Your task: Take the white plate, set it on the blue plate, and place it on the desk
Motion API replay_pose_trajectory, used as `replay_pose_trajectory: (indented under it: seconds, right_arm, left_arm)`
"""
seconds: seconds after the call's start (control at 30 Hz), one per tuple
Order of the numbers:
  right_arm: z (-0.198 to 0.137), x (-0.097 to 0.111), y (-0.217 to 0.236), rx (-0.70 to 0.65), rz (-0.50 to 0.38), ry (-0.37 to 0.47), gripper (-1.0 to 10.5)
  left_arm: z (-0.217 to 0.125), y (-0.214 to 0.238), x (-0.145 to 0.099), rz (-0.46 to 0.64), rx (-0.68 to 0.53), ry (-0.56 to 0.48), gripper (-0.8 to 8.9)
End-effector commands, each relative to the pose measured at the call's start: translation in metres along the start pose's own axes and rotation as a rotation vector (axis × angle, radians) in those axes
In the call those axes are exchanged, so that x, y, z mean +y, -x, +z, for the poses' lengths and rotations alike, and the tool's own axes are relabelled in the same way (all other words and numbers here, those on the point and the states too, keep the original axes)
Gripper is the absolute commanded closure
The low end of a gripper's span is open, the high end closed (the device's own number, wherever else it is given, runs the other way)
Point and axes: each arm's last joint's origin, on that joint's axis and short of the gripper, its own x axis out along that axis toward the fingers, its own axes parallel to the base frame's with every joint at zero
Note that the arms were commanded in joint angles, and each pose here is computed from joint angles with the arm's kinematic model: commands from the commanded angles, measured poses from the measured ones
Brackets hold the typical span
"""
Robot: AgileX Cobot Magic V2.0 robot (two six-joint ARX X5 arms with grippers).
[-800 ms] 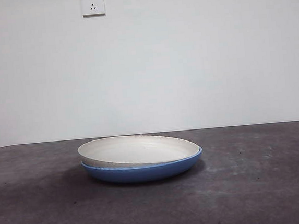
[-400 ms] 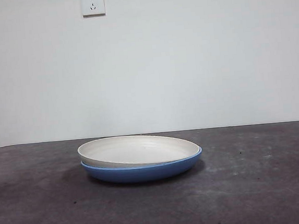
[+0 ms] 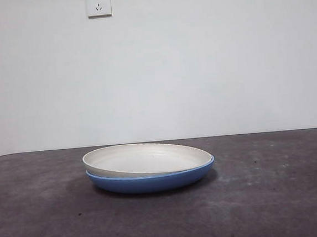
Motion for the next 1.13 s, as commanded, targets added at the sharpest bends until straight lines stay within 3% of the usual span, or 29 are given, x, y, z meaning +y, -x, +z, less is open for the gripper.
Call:
replay_pose_trajectory:
  seconds: [0.03, 0.4, 1.0, 1.13]
  right_arm:
    - [0.005, 0.003, 0.002, -0.017, 0.009, 0.025, 9.4]
    - [0.005, 0.003, 0.002, -0.017, 0.009, 0.025, 9.4]
    - [0.005, 0.003, 0.002, -0.018, 0.009, 0.025, 9.4]
    - [0.005, 0.003, 0.002, -0.018, 0.009, 0.025, 9.4]
  left_arm:
    - [-0.028, 0.003, 0.000, 0.016, 0.037, -0.015, 8.04]
    - [-0.118, 0.010, -0.005, 0.016, 0.183, 0.022, 8.04]
    - [-0.166, 0.015, -0.008, 0.008, 0.371, 0.020, 8.04]
    - [-0.168, 0.015, -0.008, 0.020, 0.392, 0.091, 8.04]
